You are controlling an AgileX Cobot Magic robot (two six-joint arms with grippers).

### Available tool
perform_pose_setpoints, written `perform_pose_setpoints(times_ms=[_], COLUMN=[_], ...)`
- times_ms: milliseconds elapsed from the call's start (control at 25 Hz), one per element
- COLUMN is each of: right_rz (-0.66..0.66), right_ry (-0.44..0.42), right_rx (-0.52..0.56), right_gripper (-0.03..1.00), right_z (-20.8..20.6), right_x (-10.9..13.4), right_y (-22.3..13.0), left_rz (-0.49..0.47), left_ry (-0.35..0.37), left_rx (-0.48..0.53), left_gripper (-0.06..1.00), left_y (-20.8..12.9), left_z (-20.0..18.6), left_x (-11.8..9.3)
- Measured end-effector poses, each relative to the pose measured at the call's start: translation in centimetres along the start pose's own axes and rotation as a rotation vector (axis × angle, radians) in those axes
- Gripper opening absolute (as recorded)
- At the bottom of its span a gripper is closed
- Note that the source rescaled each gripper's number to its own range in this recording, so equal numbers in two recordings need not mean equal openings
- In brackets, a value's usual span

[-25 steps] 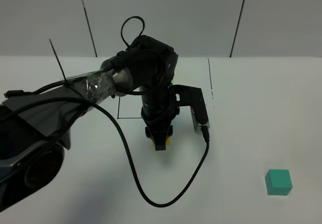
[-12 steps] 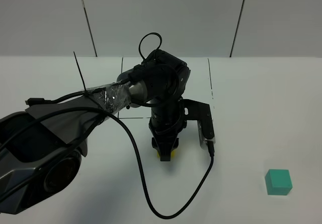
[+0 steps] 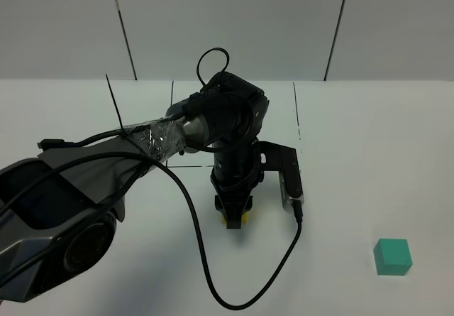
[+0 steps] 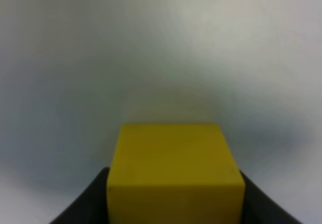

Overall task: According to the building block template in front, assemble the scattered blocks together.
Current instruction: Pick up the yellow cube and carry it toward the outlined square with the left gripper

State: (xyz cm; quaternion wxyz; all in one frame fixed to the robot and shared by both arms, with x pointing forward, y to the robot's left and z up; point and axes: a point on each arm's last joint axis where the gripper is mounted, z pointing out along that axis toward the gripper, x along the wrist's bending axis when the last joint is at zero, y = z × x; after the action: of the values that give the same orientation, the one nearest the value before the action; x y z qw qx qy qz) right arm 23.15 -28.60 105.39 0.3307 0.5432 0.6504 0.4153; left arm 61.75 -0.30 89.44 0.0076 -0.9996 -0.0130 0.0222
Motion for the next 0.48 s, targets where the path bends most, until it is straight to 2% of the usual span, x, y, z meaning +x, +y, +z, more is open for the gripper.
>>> perform_pose_setpoints(times_ms=[480], right_rz=[0.000], right_ry=[0.000], right_rx=[0.000], right_gripper=[1.00], right_z=[0.00], right_x=[0.00], right_y=[0.00], left_rz=[0.002], left_ry=[0.001], left_rx=[0.001], left_gripper=[0.00], left_y=[0.09], left_z=[0.12], left_x=[0.04])
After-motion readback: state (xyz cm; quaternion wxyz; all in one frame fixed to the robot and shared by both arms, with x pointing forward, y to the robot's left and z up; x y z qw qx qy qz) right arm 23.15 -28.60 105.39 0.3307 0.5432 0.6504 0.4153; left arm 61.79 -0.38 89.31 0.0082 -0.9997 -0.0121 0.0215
